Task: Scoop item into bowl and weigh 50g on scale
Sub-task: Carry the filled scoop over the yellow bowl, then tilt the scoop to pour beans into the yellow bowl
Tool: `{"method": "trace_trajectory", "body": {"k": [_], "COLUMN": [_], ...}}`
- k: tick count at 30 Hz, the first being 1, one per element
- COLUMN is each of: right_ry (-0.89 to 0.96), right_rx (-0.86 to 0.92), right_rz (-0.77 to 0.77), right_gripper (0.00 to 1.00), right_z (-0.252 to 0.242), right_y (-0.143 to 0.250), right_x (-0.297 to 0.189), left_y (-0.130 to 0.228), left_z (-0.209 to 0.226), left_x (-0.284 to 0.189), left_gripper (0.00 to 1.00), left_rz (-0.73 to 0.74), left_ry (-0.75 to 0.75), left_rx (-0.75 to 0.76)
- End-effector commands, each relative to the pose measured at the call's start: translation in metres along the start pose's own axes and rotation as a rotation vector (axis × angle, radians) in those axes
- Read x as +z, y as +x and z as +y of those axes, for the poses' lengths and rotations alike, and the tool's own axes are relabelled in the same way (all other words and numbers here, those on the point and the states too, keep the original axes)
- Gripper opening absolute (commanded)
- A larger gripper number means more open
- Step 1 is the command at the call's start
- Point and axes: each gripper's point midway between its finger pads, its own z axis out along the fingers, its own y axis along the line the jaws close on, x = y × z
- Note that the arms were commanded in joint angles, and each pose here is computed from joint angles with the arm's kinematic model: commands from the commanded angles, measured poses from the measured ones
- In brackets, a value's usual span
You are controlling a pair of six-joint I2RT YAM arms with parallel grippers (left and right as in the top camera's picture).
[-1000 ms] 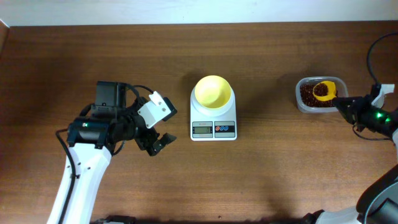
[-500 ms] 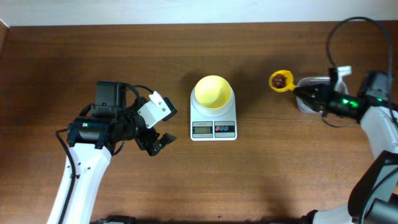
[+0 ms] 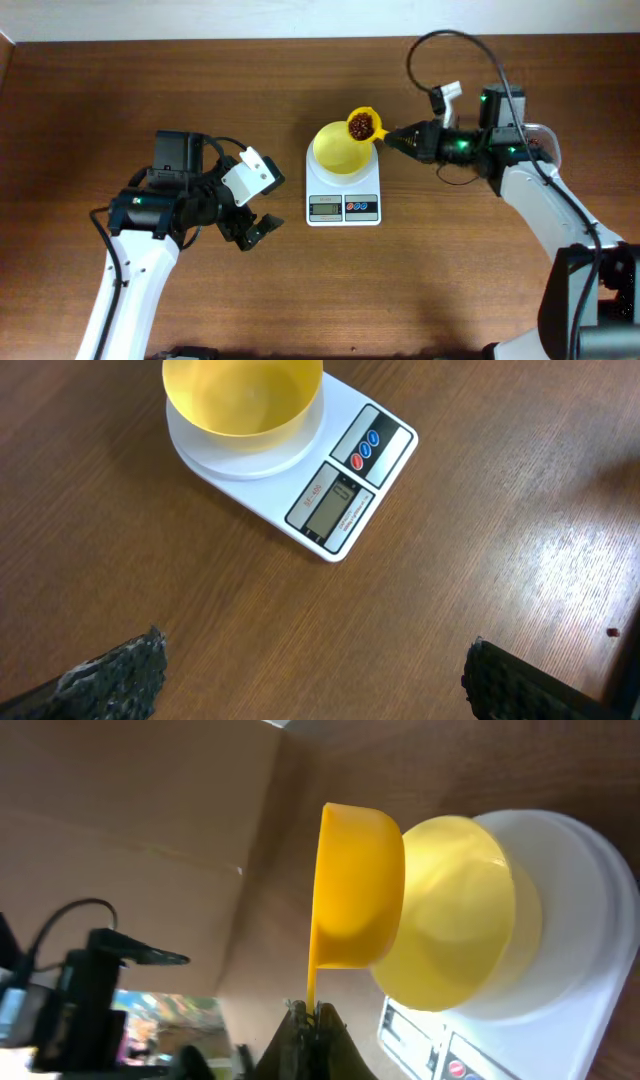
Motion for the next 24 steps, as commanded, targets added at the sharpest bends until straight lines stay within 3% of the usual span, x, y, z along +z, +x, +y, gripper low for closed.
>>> {"method": "trace_trajectory", "body": {"k": [1, 7, 12, 19, 24], "right_ry": [0.014, 0.012, 0.164, 0.160, 0.183], "right_rx": [-0.208, -0.418, -0.457, -0.706, -0.775], "right_rz": [-0.005, 0.002, 0.006, 0.059, 0.080], "right_gripper": [0.04, 0.04, 0.04, 0.04, 0.04], "right_z": [-0.001, 0.000, -0.016, -0.014, -0.020], "right_y": [-0.002, 0.000, 0.000, 0.010, 0.012], "right_x": [0.002, 0.004, 0.021, 0.029, 0.028], "left_y": [0.003, 0.003, 0.003, 0.003, 0.003], "left_z": [0.000, 0.000, 0.000, 0.000, 0.000], "left_x": [0.001, 0.001, 0.001, 0.001, 0.001], "left_gripper": [0.99, 0.99, 0.99, 0.99, 0.99], "left_rz": [0.004, 0.004, 0.003, 0.003, 0.003], "left_ry": [0.004, 0.004, 0.004, 0.004, 0.004], "left_rx": [0.004, 0.004, 0.004, 0.004, 0.004]}}
